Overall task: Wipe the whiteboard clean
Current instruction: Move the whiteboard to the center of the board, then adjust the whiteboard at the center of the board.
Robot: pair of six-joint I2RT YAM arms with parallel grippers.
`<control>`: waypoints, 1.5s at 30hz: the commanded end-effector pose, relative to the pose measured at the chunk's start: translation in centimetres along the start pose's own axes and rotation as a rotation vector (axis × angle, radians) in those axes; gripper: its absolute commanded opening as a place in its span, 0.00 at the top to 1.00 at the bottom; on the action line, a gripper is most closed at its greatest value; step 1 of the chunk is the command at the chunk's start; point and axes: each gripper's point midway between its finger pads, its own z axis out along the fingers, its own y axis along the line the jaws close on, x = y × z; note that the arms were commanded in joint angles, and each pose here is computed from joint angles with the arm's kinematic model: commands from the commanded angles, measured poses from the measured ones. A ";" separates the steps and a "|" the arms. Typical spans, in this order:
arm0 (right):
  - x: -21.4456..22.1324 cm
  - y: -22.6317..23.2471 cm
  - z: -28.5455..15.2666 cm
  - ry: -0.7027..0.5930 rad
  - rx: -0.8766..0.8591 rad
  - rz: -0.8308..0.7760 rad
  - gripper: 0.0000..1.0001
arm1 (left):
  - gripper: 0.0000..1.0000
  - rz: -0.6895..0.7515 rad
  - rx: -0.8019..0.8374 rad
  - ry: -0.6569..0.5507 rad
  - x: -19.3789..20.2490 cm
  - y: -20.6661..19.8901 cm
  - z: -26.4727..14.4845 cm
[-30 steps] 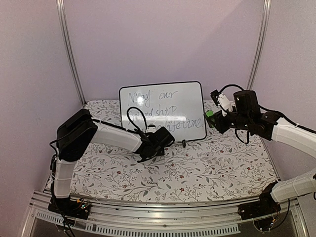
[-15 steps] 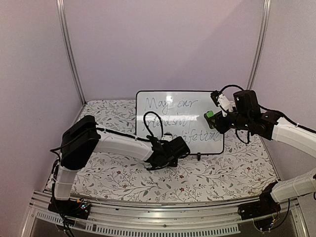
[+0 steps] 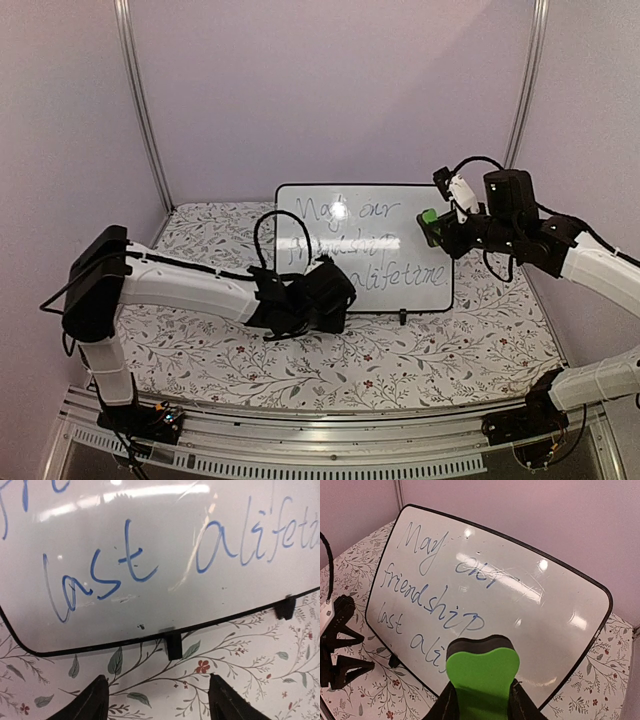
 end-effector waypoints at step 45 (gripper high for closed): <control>-3.2 0.3 -2.8 -0.079 -0.025 0.027 0.68 | 0.18 0.050 0.993 -0.553 -23.4 15.3 -0.3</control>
